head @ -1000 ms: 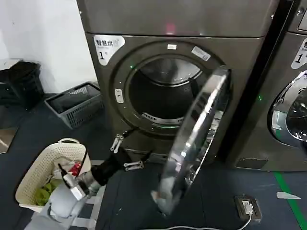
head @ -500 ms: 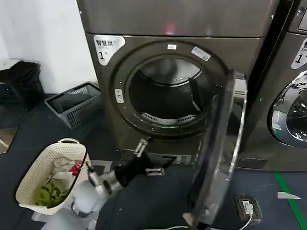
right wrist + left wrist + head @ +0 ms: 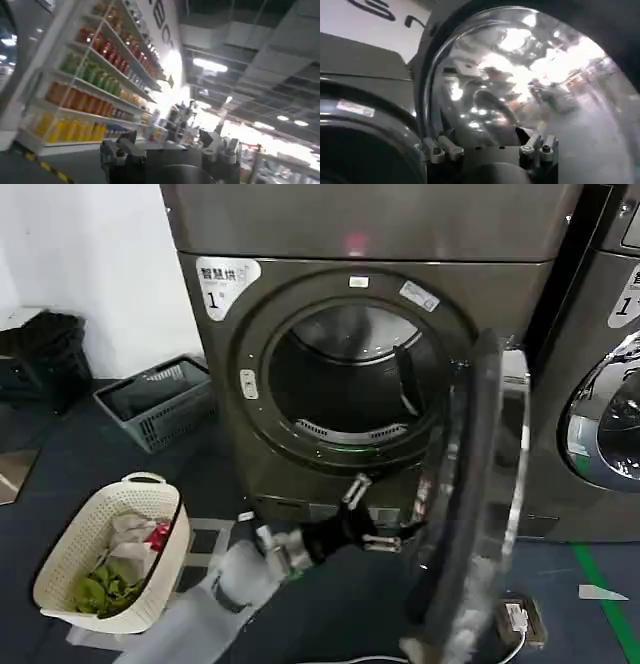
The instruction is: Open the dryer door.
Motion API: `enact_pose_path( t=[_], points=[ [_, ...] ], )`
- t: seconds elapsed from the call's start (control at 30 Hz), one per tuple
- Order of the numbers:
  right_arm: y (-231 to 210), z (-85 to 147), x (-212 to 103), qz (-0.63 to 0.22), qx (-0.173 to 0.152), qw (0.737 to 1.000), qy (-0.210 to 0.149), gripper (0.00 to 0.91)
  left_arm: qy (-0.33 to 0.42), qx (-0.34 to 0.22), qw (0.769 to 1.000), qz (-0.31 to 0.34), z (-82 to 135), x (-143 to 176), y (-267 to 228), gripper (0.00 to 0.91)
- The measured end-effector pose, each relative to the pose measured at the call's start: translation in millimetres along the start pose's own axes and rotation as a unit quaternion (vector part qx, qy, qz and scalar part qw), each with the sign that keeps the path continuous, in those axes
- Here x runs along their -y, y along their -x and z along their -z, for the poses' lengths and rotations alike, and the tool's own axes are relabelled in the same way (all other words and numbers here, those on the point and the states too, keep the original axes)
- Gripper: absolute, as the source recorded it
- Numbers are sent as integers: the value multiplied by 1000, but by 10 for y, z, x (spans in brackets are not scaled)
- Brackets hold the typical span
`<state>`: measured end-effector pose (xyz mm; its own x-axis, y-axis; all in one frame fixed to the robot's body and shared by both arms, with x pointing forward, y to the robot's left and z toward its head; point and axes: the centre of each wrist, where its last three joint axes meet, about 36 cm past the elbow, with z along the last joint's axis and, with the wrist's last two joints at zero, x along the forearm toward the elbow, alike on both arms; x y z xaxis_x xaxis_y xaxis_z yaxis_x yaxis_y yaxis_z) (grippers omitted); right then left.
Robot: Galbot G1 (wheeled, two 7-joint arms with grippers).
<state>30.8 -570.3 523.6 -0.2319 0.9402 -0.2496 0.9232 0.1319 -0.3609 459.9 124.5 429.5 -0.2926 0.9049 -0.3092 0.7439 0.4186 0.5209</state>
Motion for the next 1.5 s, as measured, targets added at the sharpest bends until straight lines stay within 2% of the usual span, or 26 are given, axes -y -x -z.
enact_pose_path(
  t=[0.27,0.63,0.97,1.3,1.5],
  points=[
    [-40,-40,174,-27,-7,1000,-11,907,-10,27,999,-29,-78,119,477,907],
    [-72,-27,295,-48,-11,999,-19,907,-26,56,993,-103,-133,573,1062,907],
    [-101,-44,320,-53,-12,998,-18,907,-31,68,987,-139,-168,923,1592,907],
    [-136,-54,303,-51,-13,998,-18,907,-39,61,987,-146,-253,1128,2103,907],
    [-179,-68,239,-44,-14,999,-17,907,-33,22,988,-147,-465,1019,2072,907]
  ],
)
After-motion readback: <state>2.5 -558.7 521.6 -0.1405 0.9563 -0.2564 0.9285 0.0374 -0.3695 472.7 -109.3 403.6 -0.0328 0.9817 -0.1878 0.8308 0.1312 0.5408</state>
